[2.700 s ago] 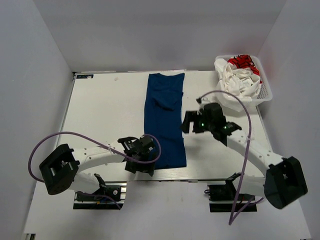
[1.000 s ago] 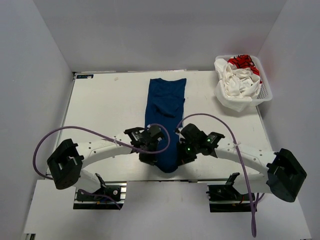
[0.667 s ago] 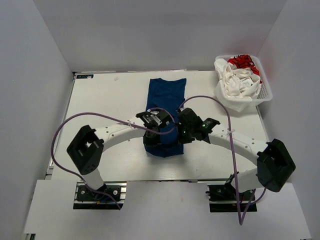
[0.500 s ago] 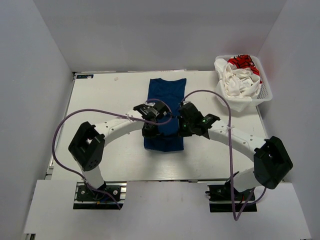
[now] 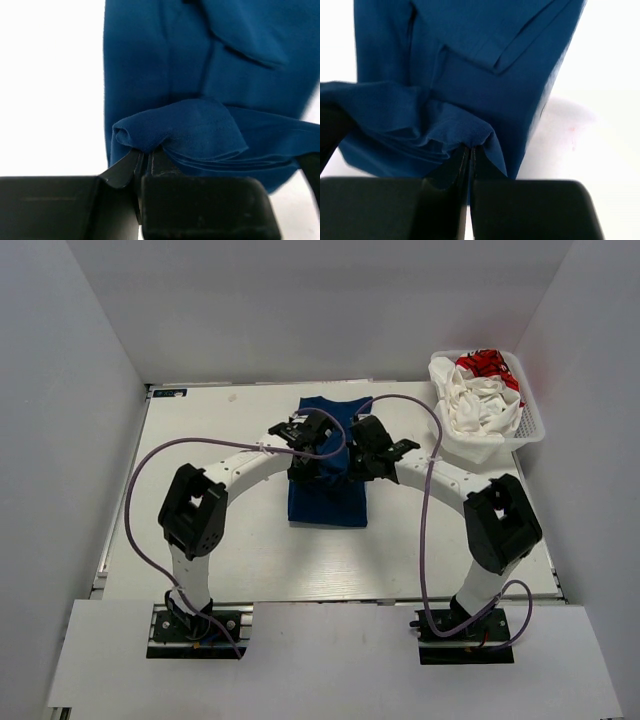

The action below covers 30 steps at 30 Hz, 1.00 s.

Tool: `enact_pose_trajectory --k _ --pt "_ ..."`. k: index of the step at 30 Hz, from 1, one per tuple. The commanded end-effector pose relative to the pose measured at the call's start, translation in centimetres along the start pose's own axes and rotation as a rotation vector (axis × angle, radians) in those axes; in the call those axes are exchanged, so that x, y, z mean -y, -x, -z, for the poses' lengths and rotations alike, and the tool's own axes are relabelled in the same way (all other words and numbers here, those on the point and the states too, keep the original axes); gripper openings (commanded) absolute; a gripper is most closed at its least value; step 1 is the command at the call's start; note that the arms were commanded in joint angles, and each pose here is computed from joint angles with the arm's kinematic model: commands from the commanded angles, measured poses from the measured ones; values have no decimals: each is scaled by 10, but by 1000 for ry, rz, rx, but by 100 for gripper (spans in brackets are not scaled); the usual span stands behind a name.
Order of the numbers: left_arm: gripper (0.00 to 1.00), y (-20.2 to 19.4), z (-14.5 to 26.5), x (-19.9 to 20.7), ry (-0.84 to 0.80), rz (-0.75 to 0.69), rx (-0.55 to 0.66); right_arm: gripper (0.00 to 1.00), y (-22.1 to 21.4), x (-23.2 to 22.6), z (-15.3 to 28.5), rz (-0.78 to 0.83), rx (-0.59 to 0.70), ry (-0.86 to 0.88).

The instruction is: Fold and stack the t-shirts

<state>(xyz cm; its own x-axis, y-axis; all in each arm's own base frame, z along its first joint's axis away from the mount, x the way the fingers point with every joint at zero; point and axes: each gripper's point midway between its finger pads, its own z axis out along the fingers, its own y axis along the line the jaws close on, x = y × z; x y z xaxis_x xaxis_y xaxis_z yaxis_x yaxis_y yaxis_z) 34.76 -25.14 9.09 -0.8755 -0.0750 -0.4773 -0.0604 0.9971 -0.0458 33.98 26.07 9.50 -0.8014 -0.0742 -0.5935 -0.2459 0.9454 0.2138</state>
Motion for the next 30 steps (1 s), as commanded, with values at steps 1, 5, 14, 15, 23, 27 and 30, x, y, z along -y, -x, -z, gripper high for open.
enact_pose_trajectory --k 1,5,14,15,23,27,30 --pt "0 25 3 -2 -13 8 51 0 28 -2 -1 -2 51 20" --pt "0 25 -9 -10 5 21 28 0 24 8 -13 -37 29 -1" --pt "40 43 -28 -6 -71 0 35 26 38 21 -37 -56 31 -14" --pt "57 47 -26 -5 -76 -19 45 40 43 21 -36 -60 46 -10" --pt "100 63 26 -44 -21 0 203 90 46 -8 1 2 143 178" --pt "100 37 51 -75 -20 79 235 90 24 -44 11 53 106 385" --pt "100 5 60 -86 -68 136 209 90 16 -70 2 84 94 479"
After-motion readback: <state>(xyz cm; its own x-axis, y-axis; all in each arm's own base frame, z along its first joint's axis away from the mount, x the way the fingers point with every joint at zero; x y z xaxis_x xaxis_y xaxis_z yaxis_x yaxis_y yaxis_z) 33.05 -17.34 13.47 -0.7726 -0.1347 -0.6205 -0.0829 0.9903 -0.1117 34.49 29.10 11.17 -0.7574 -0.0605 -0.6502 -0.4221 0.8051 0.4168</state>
